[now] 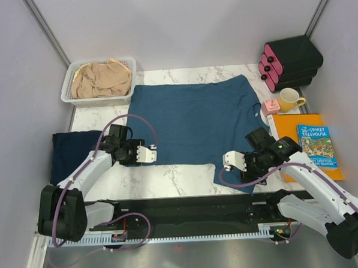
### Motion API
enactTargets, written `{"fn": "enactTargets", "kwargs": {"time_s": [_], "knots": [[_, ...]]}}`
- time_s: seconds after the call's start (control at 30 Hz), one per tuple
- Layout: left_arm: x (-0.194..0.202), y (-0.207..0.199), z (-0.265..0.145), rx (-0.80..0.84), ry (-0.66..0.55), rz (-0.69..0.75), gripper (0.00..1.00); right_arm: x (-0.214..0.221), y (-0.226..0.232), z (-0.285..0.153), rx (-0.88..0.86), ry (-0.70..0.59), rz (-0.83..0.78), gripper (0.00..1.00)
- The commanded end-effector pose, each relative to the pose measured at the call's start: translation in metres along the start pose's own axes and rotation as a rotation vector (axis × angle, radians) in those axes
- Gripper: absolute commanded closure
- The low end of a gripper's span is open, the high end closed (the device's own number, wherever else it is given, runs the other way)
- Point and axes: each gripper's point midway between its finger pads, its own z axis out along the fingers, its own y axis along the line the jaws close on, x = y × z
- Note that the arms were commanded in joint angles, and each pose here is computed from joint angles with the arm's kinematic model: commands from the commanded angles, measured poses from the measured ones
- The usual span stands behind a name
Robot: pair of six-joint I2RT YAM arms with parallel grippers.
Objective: Fold and stack the t-shirts
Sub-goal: Grap the side of the flattened tshirt closest away from the robot with both arms
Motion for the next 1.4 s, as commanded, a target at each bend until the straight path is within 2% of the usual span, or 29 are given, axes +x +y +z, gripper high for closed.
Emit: {"fn": "enactTargets", "kwargs": {"time_s": [0.0, 0.13, 0.3, 0.5, 0.63, 0.87, 1.17, 1.37], "knots": [[-0.004, 0.000, -0.008, -0.019, -0.017, 0.066, 0.37, -0.009, 0.009, -0.005, -0.030, -0.042, -0.130, 0.31], [-0.006, 0.007, -0.019, -0.041, 0.008, 0.063, 0.35, 0.010, 0.011, -0.001, 0.014, 0.002, -0.267, 0.29], [-0.006, 0.010, -0.028, -0.051, 0.028, 0.093, 0.35, 0.001, 0.016, -0.002, 0.047, -0.081, -0.343, 0.27], [-0.006, 0.008, -0.031, -0.052, 0.036, 0.090, 0.35, 0.002, 0.011, 0.027, 0.081, -0.118, -0.388, 0.29], [-0.004, 0.001, -0.029, -0.038, 0.045, 0.104, 0.35, -0.009, 0.019, 0.037, 0.013, -0.181, -0.337, 0.29], [-0.003, 0.003, -0.028, -0.034, 0.050, 0.105, 0.34, -0.023, 0.030, 0.049, -0.136, -0.212, -0.249, 0.32], [-0.004, 0.011, -0.030, -0.034, 0.050, 0.113, 0.34, -0.025, 0.030, 0.052, -0.148, -0.195, -0.239, 0.39], [-0.007, 0.016, -0.032, -0.041, 0.041, 0.103, 0.34, -0.012, 0.014, 0.054, -0.038, -0.127, -0.169, 0.41]]}}
